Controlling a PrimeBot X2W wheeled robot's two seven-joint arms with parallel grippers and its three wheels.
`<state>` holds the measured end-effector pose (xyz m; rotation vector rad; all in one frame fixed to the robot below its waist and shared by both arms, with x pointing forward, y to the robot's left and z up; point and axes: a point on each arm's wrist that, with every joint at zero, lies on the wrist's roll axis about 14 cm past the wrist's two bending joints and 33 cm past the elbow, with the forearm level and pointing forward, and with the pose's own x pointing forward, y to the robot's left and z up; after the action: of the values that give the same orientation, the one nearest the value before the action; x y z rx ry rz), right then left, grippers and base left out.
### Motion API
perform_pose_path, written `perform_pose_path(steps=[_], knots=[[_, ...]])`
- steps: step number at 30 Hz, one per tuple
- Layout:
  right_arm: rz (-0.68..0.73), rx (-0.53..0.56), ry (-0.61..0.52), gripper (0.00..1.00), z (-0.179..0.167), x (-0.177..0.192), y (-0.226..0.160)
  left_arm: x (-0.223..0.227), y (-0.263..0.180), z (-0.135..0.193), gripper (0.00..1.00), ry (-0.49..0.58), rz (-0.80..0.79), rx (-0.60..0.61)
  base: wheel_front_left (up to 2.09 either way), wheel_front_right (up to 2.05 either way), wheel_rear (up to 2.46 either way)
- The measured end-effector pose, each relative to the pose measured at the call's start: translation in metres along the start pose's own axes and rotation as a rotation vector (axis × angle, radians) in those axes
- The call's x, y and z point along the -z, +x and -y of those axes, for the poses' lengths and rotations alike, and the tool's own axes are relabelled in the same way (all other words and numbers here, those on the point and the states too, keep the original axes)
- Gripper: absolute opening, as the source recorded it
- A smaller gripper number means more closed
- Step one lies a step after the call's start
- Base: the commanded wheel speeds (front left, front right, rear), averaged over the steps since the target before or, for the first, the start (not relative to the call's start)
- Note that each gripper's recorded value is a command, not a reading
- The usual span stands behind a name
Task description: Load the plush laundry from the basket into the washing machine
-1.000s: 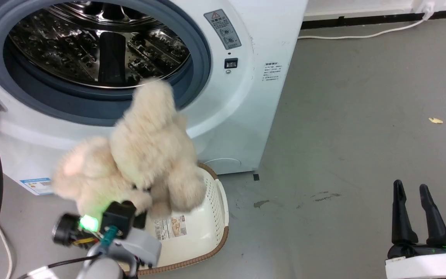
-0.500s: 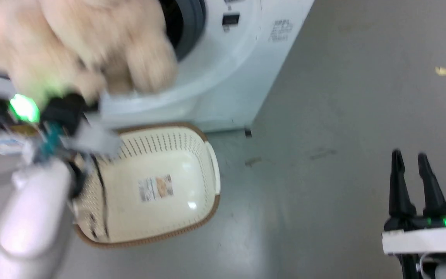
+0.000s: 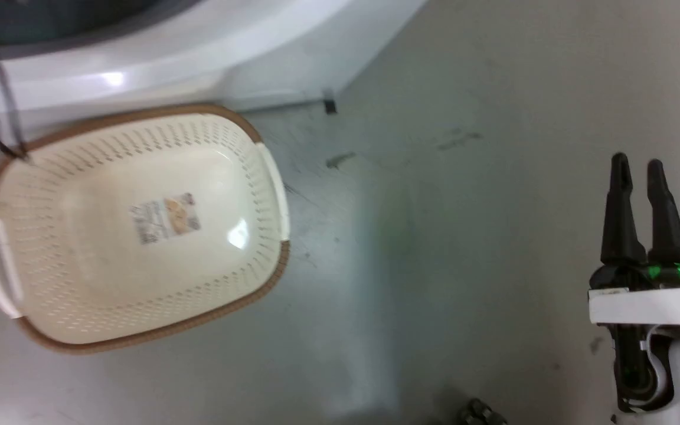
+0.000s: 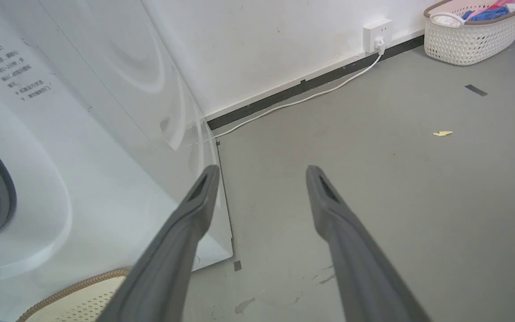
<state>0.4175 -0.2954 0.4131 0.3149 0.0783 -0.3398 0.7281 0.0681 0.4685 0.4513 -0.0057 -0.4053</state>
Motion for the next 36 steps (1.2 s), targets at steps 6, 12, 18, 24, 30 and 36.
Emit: perform_pose_path(steps=[6, 12, 18, 24, 30, 36], knots=[[-0.043, 0.035, -0.006, 1.00, 0.011, 0.014, 0.000, 0.025, 0.040, 0.001, 0.00, 0.023, -0.082, 0.006, 0.00, 0.00, 0.00], [-0.059, 0.059, -0.012, 1.00, 0.019, 0.019, 0.000, 0.064, 0.053, 0.029, 0.00, 0.016, -0.189, 0.070, 0.00, 0.00, 0.00], [-0.051, 0.058, -0.014, 1.00, 0.019, 0.017, 0.002, 0.072, 0.054, 0.030, 0.41, 0.019, -0.198, 0.078, 0.00, 0.00, 0.00], [-0.006, 0.057, -0.013, 1.00, 0.020, 0.001, 0.004, 0.050, 0.050, 0.026, 1.00, 0.016, -0.121, 0.074, 0.00, 0.00, 0.00], [0.047, 0.000, -0.019, 1.00, 0.002, -0.021, 0.001, 0.016, 0.028, 0.015, 1.00, -0.112, -0.021, 0.020, 0.00, 0.00, 0.00], [0.109, -0.053, -0.048, 1.00, -0.013, -0.049, -0.019, -0.002, -0.019, 0.020, 1.00, -0.126, 0.002, 0.036, 0.00, 0.00, 0.00]])
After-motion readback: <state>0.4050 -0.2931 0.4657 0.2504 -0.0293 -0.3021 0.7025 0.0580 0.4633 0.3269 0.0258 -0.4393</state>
